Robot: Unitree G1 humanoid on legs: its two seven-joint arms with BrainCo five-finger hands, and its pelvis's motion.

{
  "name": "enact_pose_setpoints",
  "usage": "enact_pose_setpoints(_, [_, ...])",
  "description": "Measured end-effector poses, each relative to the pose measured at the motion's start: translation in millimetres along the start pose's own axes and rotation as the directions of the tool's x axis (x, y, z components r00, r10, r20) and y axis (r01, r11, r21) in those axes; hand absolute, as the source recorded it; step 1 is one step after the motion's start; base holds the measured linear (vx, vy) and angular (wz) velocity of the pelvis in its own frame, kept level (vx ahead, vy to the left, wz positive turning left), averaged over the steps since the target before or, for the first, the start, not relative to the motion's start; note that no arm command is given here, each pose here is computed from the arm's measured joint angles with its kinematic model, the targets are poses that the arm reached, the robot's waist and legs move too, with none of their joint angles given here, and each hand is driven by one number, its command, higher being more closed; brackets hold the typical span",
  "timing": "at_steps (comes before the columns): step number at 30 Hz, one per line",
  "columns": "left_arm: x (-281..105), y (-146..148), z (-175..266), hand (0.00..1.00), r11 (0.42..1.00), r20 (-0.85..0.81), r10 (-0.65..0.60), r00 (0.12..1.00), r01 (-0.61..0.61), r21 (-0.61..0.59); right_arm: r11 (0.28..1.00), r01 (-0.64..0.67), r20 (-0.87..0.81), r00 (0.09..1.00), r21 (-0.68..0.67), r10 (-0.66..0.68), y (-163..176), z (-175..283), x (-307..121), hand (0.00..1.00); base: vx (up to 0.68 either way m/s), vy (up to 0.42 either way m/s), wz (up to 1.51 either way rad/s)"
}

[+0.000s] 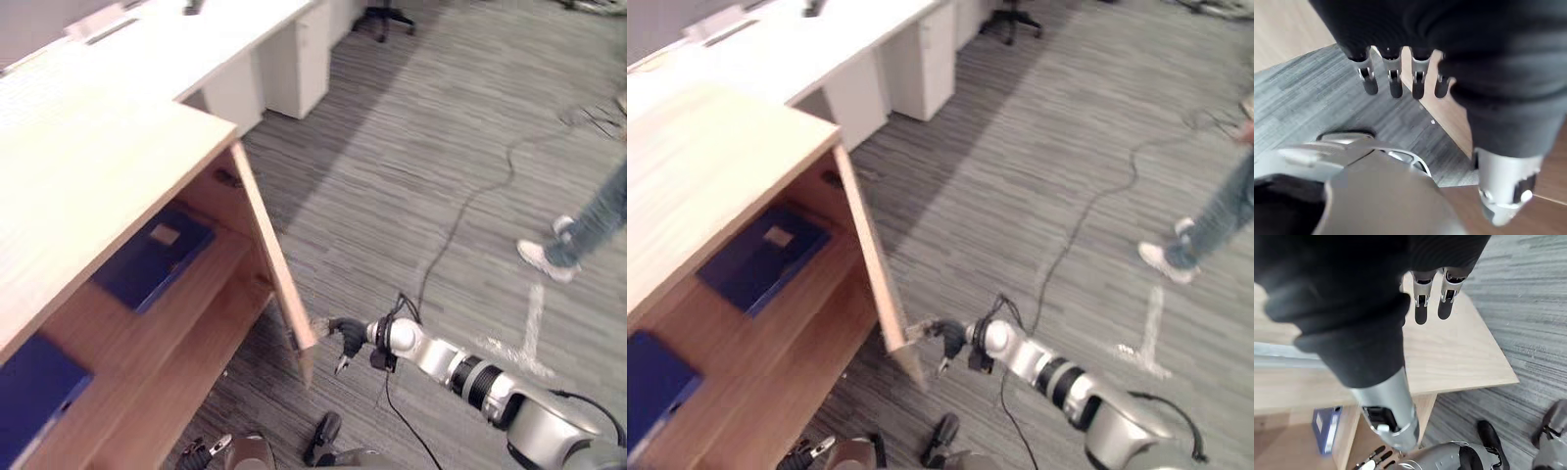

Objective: Walk over to the cabinet, pick up the folder, carry it to the office cabinet, place the folder inside the office cabinet, then close the office cabinet door

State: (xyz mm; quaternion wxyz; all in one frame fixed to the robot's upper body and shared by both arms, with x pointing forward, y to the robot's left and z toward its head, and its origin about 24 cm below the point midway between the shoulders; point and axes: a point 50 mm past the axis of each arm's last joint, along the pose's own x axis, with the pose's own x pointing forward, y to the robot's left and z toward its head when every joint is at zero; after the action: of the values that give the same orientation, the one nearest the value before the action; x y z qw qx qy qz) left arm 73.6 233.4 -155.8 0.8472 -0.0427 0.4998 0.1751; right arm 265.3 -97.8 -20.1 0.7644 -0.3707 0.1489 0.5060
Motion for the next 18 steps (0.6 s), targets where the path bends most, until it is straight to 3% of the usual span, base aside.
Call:
enact_pose_setpoints(7, [-0.4,5.3,-2.8,0.0,0.999,-0.023,0.001,1.0,0.0,0.053,0.994,-0.11,-0.029,0.993,0.024,0.111,45.5,-9.7,8.9,0.0,-0.05,0.136,0.93])
enact_pose_setpoints(13, [-3.5,11.6,-11.4,0.0,0.999,-0.045,0.02,0.999,-0.018,0.034,0.99,-0.142,-0.084,0.987,-0.019,0.14,51.0,-11.6,21.0,0.0,-0.03,0.049,0.44])
enact_pose_setpoints(16, [-3.8,11.7,-12.5,0.0,1.0,-0.046,0.026,0.999,-0.026,0.007,0.994,-0.096,-0.113,0.988,0.05,0.101,52.1,-13.1,33.4,0.0,0.0,0.018,0.38])
enact_pose_setpoints(18, [-3.6,10.1,-11.0,0.0,1.0,-0.039,0.023,0.999,-0.024,-0.005,0.989,0.014,-0.164,0.986,0.149,0.011,45.8,-17.6,41.9,0.0,0.02,0.038,0.51])
